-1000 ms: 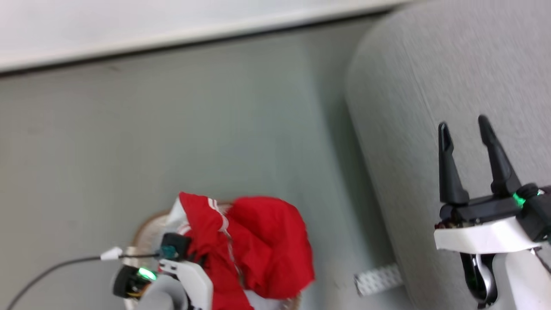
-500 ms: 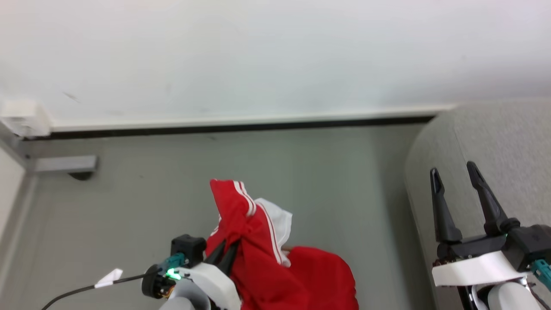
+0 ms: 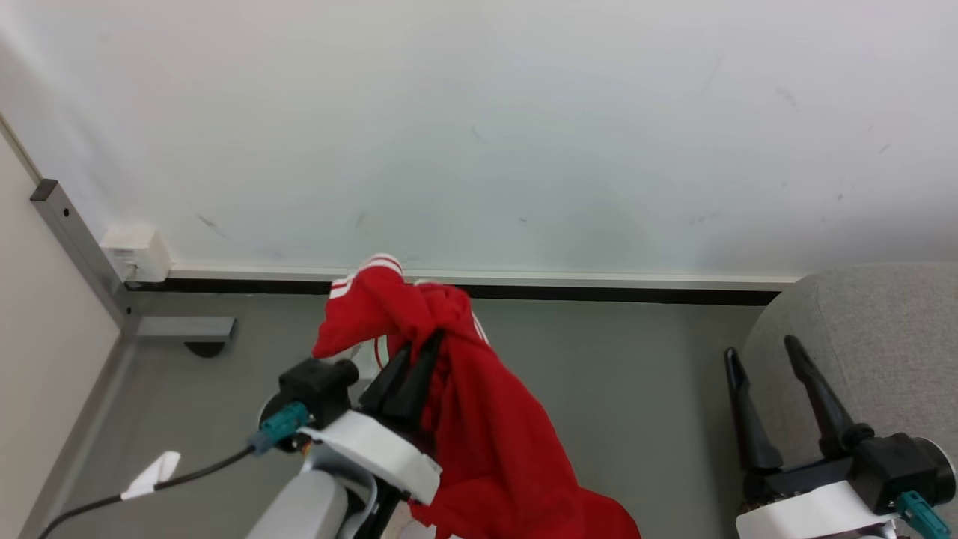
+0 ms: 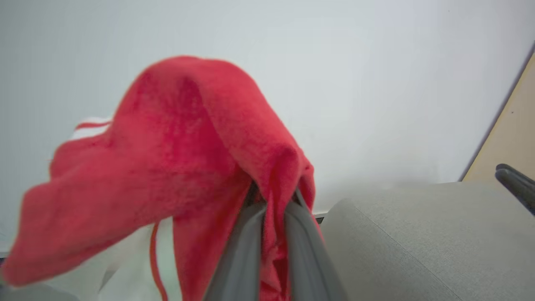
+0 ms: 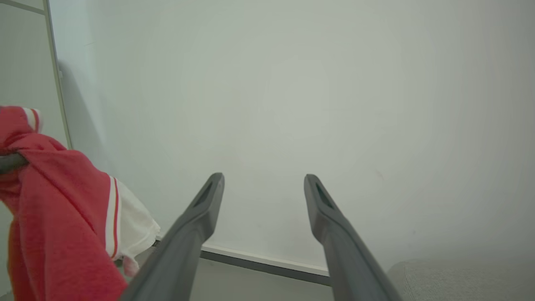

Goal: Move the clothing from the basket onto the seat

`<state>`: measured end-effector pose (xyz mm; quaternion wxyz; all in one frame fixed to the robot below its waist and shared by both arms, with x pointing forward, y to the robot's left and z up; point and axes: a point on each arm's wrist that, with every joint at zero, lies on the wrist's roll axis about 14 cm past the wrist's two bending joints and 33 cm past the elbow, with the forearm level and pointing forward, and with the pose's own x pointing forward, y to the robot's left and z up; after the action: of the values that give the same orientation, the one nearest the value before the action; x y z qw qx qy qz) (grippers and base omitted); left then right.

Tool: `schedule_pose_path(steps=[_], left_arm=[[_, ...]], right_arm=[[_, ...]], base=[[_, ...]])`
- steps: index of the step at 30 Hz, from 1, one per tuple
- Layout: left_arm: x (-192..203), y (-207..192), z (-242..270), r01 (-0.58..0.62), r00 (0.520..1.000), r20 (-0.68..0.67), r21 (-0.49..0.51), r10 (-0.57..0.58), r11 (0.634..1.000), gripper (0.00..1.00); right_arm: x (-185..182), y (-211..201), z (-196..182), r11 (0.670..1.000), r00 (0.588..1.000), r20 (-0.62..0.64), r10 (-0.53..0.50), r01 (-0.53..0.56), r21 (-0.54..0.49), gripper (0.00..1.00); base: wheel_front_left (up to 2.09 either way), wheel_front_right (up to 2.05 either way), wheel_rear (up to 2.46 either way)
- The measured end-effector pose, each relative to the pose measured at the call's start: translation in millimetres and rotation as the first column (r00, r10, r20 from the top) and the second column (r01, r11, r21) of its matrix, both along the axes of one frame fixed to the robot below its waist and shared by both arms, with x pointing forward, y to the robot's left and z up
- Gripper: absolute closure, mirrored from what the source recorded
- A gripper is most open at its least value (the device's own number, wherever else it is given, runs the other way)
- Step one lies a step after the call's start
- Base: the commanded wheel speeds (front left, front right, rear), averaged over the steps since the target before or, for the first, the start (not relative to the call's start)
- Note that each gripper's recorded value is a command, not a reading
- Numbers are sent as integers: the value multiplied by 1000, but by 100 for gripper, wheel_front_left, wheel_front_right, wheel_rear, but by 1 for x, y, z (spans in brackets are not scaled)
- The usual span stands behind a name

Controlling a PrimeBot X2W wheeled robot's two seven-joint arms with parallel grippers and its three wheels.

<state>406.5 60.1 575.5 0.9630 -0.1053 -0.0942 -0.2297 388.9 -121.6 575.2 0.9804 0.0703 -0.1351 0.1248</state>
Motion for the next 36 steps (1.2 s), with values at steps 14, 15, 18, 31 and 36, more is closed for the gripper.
schedule_pose_path(steps=[14, 15, 18, 31, 36], left_arm=[[10, -3, 51, 19, 993, 117, -1, -19, 1000, 100], [10, -4, 51, 21, 993, 116, -2, -20, 1000, 100], [11, -5, 50, 24, 993, 112, -5, -23, 1000, 100], [10, -12, 53, 42, 993, 113, -5, -41, 999, 100], [5, -15, 59, 57, 992, 116, -41, -52, 998, 100]], right_arm=[[-8, 15, -8, 999, 999, -23, 47, -47, 3, 0], [-8, 15, -9, 999, 999, -24, 49, -48, 4, 0], [-8, 16, -9, 999, 998, -25, 52, -52, 9, 0], [-30, 120, 6, 922, 923, -1, 385, -384, 54, 0], [-35, 152, -12, 878, 876, -66, 478, -477, 31, 0]], base=[[0, 0, 0], [0, 0, 0], [0, 0, 0], [0, 0, 0], [0, 0, 0]])
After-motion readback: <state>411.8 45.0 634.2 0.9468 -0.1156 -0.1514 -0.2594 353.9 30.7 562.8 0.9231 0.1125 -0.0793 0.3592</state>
